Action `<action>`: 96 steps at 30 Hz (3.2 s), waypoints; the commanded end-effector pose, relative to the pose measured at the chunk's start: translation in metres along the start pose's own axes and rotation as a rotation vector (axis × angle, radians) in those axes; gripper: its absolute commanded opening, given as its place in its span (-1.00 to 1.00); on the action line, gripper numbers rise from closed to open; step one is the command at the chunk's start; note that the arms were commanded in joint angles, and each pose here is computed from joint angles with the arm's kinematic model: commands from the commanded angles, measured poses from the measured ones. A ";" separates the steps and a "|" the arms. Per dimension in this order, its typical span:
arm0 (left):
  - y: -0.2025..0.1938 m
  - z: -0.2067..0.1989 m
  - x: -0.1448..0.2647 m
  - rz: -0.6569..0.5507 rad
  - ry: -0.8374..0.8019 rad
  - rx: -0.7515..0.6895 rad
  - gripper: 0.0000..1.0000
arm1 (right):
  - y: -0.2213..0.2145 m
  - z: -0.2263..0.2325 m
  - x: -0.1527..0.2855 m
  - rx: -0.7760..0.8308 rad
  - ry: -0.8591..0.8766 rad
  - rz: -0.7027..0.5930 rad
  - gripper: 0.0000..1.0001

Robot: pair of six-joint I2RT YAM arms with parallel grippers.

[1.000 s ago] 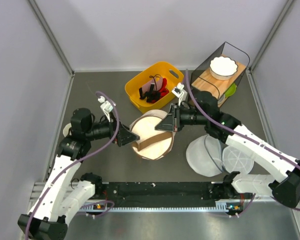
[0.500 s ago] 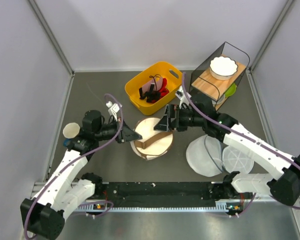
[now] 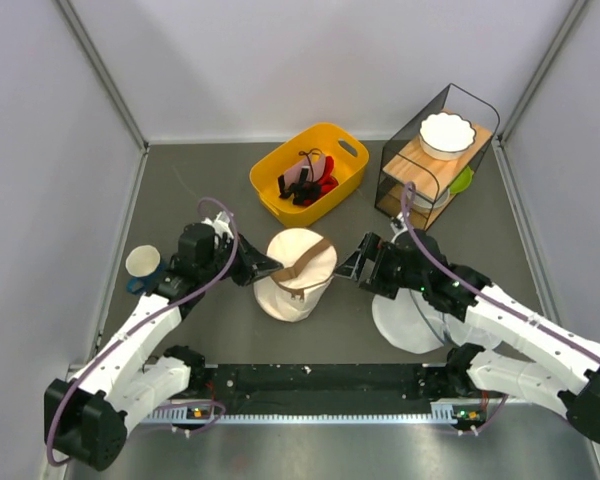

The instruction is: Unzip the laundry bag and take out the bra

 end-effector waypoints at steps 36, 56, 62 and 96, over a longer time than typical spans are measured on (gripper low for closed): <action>-0.027 -0.036 0.031 0.176 -0.114 -0.716 0.33 | 0.022 0.039 -0.030 -0.241 0.070 -0.019 -1.00; -0.035 -0.033 -0.032 0.079 -0.294 -0.668 0.27 | 0.023 0.039 -0.023 -0.228 0.085 -0.024 -1.00; -0.032 -0.029 -0.035 0.053 -0.282 -0.696 0.25 | 0.024 0.042 -0.018 -0.224 0.103 -0.037 -1.00; -0.032 -0.025 -0.038 0.033 -0.239 -0.650 -1.00 | 0.020 0.033 -0.024 -0.233 0.079 -0.015 -1.00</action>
Point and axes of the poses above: each gripper's point midway between its finger pads, its own x axis back along the fingers, its own z axis along the line the jaws close on, y = z × x, the point moved 9 cm from there along x, back along the fingers, and after that the axes turned 6 degrees about -x, right-handed, at the moved point
